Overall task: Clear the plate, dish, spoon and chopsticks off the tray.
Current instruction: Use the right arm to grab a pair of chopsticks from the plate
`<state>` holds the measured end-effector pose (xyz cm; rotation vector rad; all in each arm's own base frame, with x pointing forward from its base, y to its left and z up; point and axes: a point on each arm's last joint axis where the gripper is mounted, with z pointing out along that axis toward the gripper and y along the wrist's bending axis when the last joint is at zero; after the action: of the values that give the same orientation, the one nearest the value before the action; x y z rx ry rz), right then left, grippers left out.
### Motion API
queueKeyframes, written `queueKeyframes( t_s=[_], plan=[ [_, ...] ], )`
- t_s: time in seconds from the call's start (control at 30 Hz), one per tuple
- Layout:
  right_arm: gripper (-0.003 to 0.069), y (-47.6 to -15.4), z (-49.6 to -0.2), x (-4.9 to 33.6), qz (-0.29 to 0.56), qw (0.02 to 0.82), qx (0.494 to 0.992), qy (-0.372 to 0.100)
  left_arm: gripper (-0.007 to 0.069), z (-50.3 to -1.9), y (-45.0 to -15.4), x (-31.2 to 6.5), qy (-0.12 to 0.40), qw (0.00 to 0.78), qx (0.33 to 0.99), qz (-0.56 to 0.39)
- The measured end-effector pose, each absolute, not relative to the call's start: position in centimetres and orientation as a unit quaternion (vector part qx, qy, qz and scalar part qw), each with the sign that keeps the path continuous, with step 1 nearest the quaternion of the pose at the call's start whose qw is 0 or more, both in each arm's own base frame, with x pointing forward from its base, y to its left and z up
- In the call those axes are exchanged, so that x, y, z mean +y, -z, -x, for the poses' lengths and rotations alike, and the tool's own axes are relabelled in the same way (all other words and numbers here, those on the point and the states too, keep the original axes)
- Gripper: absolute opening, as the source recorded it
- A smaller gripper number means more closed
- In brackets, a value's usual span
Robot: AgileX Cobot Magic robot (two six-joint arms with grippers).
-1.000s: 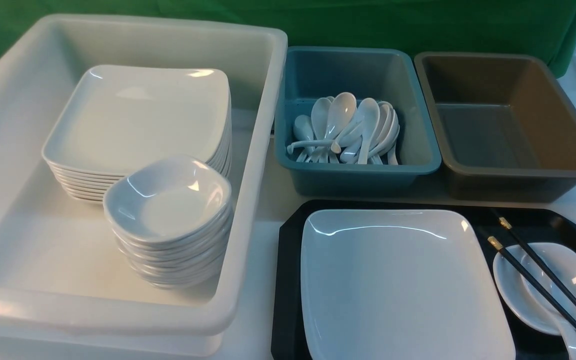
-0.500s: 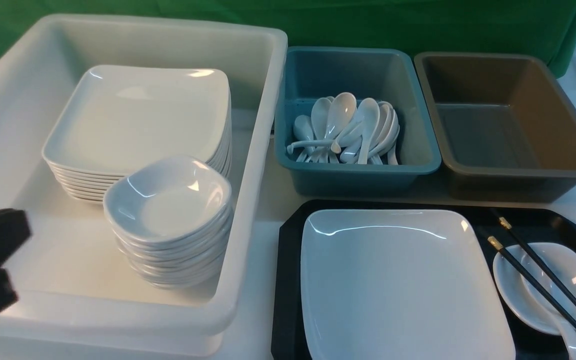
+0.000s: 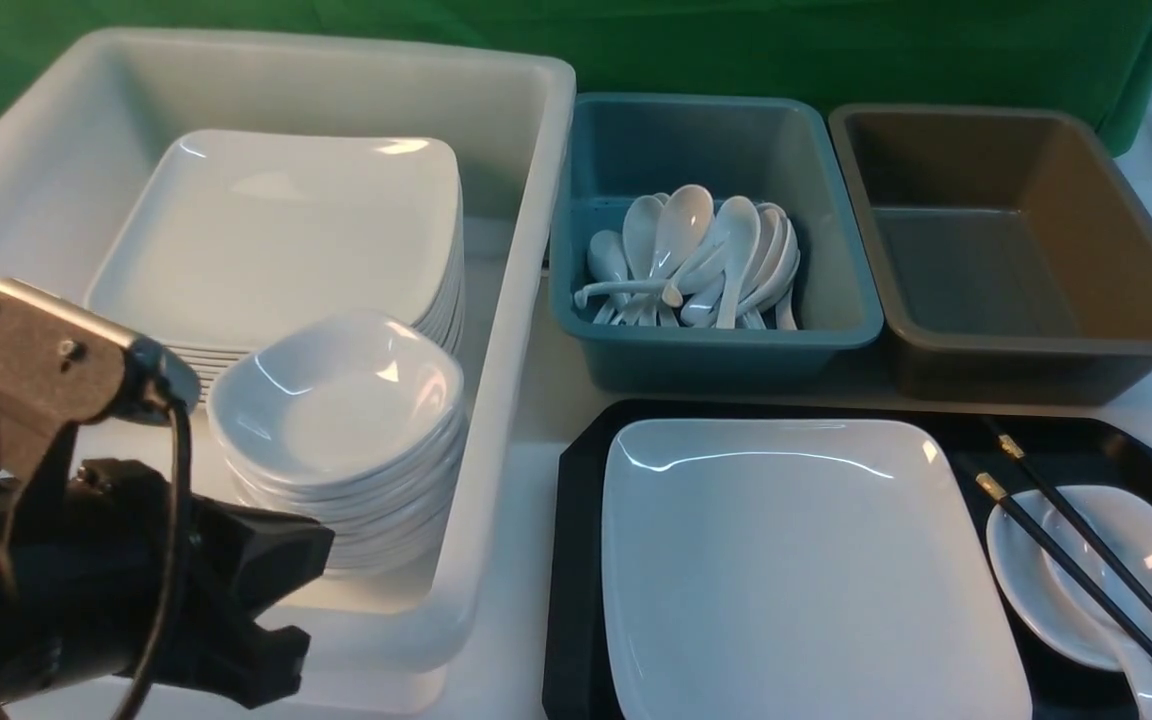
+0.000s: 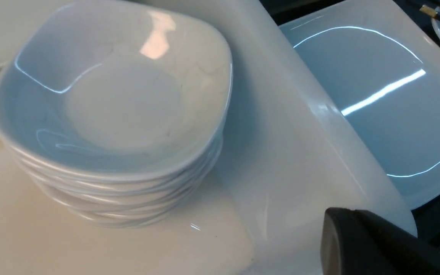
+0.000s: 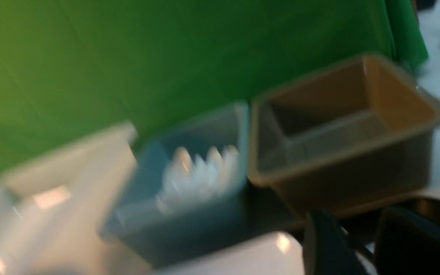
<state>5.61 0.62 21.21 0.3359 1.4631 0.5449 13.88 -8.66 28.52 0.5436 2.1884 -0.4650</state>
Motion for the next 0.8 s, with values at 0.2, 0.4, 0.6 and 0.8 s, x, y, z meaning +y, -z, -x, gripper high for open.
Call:
queueKeyframes(
  t_s=[0.2,0.4,0.6,0.8],
  plan=[
    [0.0103,-24.4,-6.1,1.4,-0.106,0.609,0.754,-0.223,0.0009,-14.0,-29.4,-8.8,0.194,0.441,0.847,-0.223],
    [0.0064,-31.1,-11.1,4.1,0.129,0.384,0.909,-0.093,0.0010,-13.7,-32.1,-9.3,0.209,0.477,0.813,-0.259],
    [0.0064,-31.8,-19.5,6.2,0.236,0.207,0.949,0.025,0.0010,-11.2,-34.3,-8.5,0.235,0.516,0.775,-0.280],
    [0.0106,-28.6,-24.3,4.2,0.225,0.114,0.967,0.037,0.0010,-7.0,-35.7,-7.0,0.254,0.543,0.740,-0.306]
  ],
)
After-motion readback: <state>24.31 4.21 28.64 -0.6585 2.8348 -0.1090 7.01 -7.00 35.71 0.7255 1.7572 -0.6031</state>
